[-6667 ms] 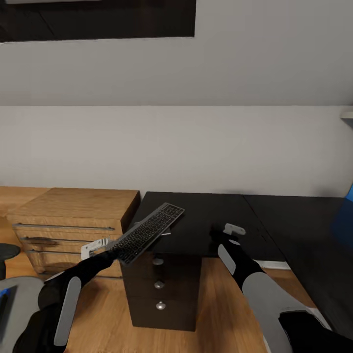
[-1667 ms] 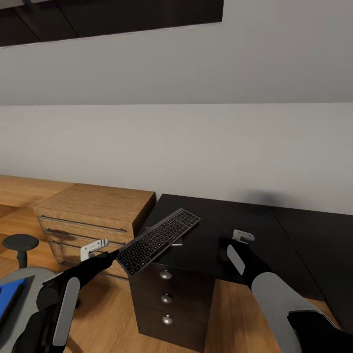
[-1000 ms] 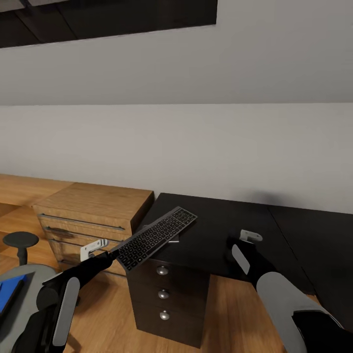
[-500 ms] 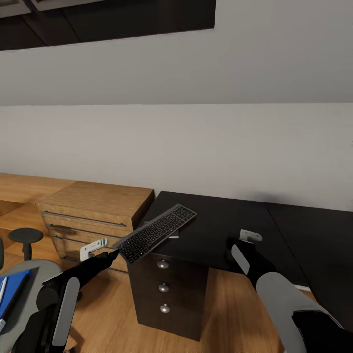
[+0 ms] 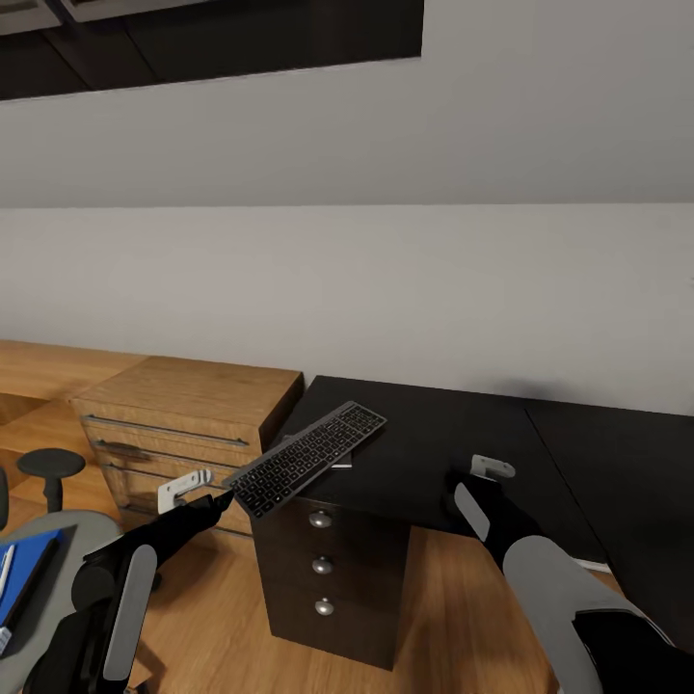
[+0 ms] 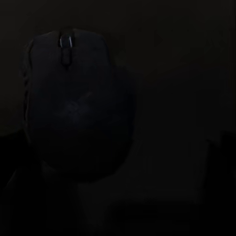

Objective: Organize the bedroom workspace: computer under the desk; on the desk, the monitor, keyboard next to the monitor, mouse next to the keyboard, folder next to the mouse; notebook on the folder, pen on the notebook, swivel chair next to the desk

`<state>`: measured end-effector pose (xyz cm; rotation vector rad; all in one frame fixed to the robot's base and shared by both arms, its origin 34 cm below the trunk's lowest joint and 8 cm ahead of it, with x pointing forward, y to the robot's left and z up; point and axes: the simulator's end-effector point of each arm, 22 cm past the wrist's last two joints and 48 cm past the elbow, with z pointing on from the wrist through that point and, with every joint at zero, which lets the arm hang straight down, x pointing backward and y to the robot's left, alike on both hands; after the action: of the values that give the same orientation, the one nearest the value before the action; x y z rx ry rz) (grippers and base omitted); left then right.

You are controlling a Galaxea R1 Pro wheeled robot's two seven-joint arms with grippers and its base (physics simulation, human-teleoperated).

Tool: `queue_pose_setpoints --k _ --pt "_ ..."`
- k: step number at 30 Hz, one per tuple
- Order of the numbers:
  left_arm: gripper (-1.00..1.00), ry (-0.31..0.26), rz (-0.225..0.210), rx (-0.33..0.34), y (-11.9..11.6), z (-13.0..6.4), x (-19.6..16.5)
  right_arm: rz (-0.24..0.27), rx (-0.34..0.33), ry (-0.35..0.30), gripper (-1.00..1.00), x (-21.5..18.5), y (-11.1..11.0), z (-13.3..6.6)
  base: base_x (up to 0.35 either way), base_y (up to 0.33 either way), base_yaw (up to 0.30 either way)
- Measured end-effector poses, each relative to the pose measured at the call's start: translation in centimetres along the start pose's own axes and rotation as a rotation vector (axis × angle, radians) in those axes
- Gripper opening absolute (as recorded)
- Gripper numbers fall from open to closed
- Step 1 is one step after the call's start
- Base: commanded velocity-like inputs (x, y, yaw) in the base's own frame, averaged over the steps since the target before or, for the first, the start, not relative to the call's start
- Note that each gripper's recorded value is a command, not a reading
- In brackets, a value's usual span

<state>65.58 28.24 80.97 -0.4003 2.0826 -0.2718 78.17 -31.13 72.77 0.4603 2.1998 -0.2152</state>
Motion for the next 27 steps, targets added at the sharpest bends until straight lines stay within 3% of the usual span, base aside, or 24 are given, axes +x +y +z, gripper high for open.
queue_pose_setpoints --k 27 --pt "1.00 0.000 0.000 -0.002 -1.7 -2.1 -3.9 -0.002 -0.005 0.013 1.00 -3.2 0.3 -2.5 0.000 0.000 0.000"
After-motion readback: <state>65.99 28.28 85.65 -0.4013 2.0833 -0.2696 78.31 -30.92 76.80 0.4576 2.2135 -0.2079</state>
